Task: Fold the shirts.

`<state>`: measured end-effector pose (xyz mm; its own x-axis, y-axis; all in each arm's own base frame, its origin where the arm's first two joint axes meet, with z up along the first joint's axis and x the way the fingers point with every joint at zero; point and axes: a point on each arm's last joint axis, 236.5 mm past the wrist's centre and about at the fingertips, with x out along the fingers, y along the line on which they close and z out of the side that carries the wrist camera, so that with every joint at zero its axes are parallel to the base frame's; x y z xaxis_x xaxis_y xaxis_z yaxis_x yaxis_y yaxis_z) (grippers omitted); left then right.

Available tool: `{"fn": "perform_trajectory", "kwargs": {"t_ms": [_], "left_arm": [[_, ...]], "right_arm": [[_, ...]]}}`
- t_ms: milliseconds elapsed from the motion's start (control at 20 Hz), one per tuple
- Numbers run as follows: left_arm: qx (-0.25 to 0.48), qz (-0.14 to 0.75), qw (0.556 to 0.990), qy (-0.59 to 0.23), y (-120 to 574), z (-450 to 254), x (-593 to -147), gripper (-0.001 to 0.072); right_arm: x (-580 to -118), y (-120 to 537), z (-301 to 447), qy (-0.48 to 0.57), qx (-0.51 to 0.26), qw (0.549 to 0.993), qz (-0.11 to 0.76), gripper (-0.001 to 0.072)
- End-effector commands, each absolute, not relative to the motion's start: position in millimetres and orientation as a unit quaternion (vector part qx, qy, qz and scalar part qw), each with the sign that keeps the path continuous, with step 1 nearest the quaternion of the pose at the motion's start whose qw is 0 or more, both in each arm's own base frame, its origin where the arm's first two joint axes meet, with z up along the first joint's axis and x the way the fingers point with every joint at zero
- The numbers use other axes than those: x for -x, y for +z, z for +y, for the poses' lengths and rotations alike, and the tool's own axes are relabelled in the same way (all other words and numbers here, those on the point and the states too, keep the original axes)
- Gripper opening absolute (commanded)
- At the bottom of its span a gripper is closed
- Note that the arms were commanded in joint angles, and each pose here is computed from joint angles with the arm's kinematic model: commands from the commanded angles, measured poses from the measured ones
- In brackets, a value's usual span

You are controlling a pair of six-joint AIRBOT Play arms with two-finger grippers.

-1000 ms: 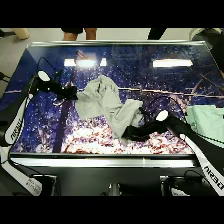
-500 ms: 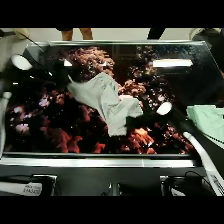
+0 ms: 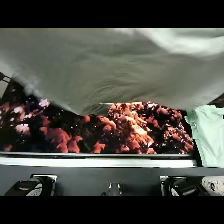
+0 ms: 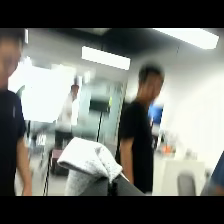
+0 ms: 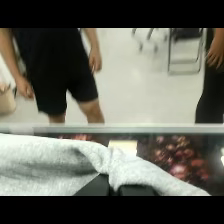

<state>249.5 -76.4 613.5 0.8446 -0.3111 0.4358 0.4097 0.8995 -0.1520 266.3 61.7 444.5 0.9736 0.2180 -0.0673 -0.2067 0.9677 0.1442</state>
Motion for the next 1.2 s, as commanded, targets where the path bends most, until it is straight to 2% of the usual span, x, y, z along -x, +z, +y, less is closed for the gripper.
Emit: {"fn": "perform_trajectory", "kwargs": {"t_ms": [0, 100, 200, 350, 450, 550, 650, 750, 950, 1000, 1050, 1100, 1150], "left_arm": [[0.123, -0.293, 0.931, -0.182, 654, -63, -184, 0.0025], [0.09, -0.288, 0.943, -0.142, 649, -52, -202, 0.0025], [0.046, -0.268, 0.958, -0.09, 637, -37, -237, 0.0025], [-0.006, -0.205, 0.978, -0.036, 599, -23, -318, 0.0025], [-0.025, -0.102, 0.994, -0.02, 536, -19, -393, 0.0026], [-0.028, 0.05, 0.998, -0.021, 434, -19, -469, 0.0026], [-0.03, 0.195, 0.98, -0.022, 321, -19, -525, 0.0026], [-0.007, 0.324, 0.946, -0.018, 215, -21, -553, 0.0027], [0.088, 0.549, 0.831, -0.021, 57, -48, -529, 0.0031], [0.1, 0.587, 0.803, -0.034, 34, -60, -518, 0.0068], [0.104, 0.616, 0.78, -0.047, 19, -69, -508, 0.0197], [0.094, 0.64, 0.759, -0.072, 12, -76, -495, 0.0505], [0.08, 0.658, 0.743, -0.091, 12, -76, -482, 0.0644]], "right_arm": [[-232, 482, 37, 0.08, -0.091, 0.992, -0.019, 0.0024], [-241, 482, 40, 0.081, -0.09, 0.992, -0.02, 0.0025], [-259, 464, 44, 0.077, -0.083, 0.993, 0.016, 0.0025], [-309, 373, 55, 0.051, -0.059, 0.979, 0.19, 0.0025], [-343, 290, 61, 0.027, -0.033, 0.944, 0.328, 0.0026], [-386, 213, 74, 0.016, -0.009, 0.91, 0.413, 0.0025], [-437, 143, 91, 0.014, -0.005, 0.892, 0.453, 0.0025], [-483, 89, 106, 0.009, -0.023, 0.89, 0.456, 0.0026], [-489, 9, 139, -0.007, -0.132, 0.839, 0.527, 0.0025], [-487, 1, 147, -0.001, -0.147, 0.83, 0.538, 0.0026], [-487, -1, 151, 0.003, -0.157, 0.827, 0.54, 0.0036], [-486, 4, 149, 0.005, -0.157, 0.827, 0.539, 0.0201], [-481, 13, 139, 0.009, -0.143, 0.827, 0.543, 0.0399]]}}
